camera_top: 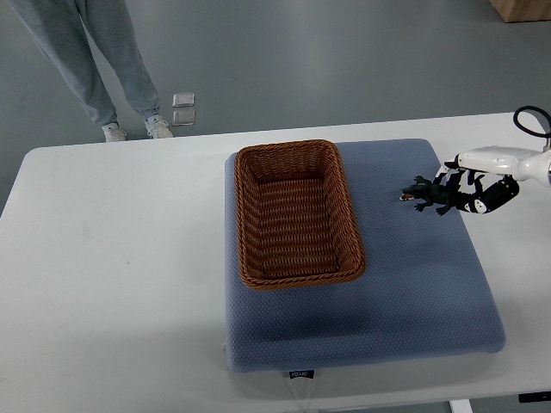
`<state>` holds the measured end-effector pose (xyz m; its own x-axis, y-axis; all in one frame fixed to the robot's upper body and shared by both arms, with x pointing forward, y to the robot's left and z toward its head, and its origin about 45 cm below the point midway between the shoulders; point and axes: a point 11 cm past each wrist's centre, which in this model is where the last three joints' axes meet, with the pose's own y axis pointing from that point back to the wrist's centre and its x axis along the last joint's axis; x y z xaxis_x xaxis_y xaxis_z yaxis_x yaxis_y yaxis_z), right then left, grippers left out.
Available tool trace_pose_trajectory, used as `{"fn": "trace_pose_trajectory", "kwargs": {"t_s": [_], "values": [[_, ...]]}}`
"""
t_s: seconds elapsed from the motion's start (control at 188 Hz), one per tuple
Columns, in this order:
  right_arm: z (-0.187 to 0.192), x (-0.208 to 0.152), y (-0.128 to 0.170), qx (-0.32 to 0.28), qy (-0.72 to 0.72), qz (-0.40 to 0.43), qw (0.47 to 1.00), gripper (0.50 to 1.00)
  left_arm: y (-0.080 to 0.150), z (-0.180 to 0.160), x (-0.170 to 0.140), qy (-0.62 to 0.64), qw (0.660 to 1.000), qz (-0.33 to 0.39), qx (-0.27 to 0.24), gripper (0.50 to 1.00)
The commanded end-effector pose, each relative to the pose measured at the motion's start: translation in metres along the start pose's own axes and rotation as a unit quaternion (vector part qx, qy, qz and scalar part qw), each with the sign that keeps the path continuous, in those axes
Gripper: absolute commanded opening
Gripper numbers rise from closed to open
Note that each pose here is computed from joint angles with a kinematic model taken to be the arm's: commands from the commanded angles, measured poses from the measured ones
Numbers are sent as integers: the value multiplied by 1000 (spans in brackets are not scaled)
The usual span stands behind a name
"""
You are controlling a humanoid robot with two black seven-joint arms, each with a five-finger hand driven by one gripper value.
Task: Place crocodile in brown basket with right hand
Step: 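Lift the crocodile and carry it over the wicker basket, then open the right hand to release the crocodile into the basket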
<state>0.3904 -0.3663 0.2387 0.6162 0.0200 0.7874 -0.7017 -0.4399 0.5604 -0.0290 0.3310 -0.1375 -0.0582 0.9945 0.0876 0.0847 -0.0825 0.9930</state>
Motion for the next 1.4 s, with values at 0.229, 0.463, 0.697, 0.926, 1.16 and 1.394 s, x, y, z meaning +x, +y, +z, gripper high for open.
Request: {"fn": "trace_pose_trajectory", "kwargs": {"t_s": [0.229,0.463,0.697,0.926,1.16,1.394], "values": [[-57,47,-32,68,31,38,996,523,0,0,0,0,1000,1,0,1000],[-111,36,-67,135,26,27,990,529,0,0,0,-1,1000,0,0,1000],[-172,21,-97,203,24,13,979,533,0,0,0,-1,1000,1,0,1000],[-205,7,-111,239,25,0,971,556,0,0,0,-1,1000,1,0,1000],[-195,6,-115,222,18,-1,975,658,0,0,0,-1,1000,0,0,1000],[-185,10,-112,213,16,7,977,766,0,0,0,-1,1000,0,0,1000]]}}
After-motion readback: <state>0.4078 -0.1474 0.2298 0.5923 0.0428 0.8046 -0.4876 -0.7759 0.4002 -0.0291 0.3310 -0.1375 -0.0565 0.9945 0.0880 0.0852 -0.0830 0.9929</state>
